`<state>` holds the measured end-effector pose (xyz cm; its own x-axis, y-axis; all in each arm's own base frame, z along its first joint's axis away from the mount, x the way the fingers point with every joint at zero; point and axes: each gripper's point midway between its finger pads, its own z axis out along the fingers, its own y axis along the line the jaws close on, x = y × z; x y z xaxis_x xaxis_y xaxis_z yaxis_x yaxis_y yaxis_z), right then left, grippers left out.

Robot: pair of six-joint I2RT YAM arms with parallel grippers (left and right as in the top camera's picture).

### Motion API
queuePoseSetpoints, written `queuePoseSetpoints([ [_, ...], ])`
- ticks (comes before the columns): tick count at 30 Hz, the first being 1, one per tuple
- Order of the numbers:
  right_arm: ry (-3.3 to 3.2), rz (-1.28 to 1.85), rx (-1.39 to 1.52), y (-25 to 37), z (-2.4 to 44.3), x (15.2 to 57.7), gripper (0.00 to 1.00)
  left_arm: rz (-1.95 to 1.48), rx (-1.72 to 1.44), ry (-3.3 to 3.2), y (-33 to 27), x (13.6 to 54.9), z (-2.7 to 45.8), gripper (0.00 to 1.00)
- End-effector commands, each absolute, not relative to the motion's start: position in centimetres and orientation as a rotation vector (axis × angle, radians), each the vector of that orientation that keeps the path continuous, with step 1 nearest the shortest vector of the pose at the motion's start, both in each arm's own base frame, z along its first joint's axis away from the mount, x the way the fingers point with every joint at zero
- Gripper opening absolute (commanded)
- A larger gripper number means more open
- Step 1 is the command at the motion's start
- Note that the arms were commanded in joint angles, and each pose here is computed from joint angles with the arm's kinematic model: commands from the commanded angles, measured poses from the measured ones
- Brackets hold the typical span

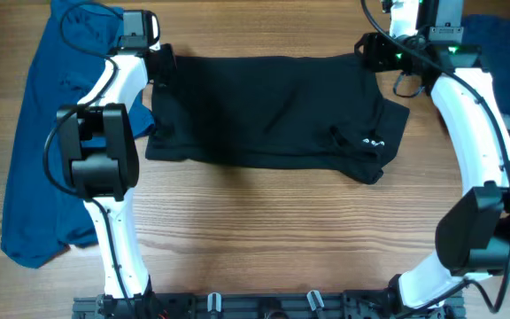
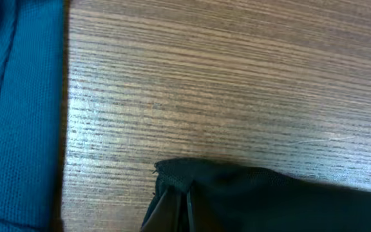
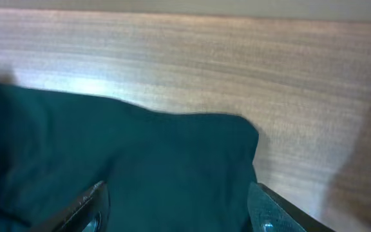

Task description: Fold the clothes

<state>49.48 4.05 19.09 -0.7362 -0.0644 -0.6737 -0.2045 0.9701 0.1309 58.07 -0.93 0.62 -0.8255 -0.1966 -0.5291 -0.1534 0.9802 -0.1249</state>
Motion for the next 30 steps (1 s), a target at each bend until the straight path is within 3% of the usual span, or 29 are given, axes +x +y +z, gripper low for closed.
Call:
queuePoseSetpoints([
  [1, 2.428, 0.271, -0.195, 4.3, 16.1, 50.3, 0.69, -0.063, -0.274, 2.531, -0.2, 57.4, 5.2, 0.04],
  [10, 2.418, 0.312, -0.153, 4.6, 12.1, 53.2, 0.7, -0.126, -0.39, 2.58, -0.6, 51.1, 14.7, 0.04],
  [20, 2.534, 0.363, -0.142, 5.0, 3.5, 53.7, 0.66, -0.216, -0.33, 2.676, -3.7, 48.7, 14.6, 0.04],
  [30, 2.514, 0.146, -0.007, 1.8, 3.5, 55.0, 0.68, -0.224, -0.299, 2.67, -4.8, 48.8, 14.7, 0.04],
])
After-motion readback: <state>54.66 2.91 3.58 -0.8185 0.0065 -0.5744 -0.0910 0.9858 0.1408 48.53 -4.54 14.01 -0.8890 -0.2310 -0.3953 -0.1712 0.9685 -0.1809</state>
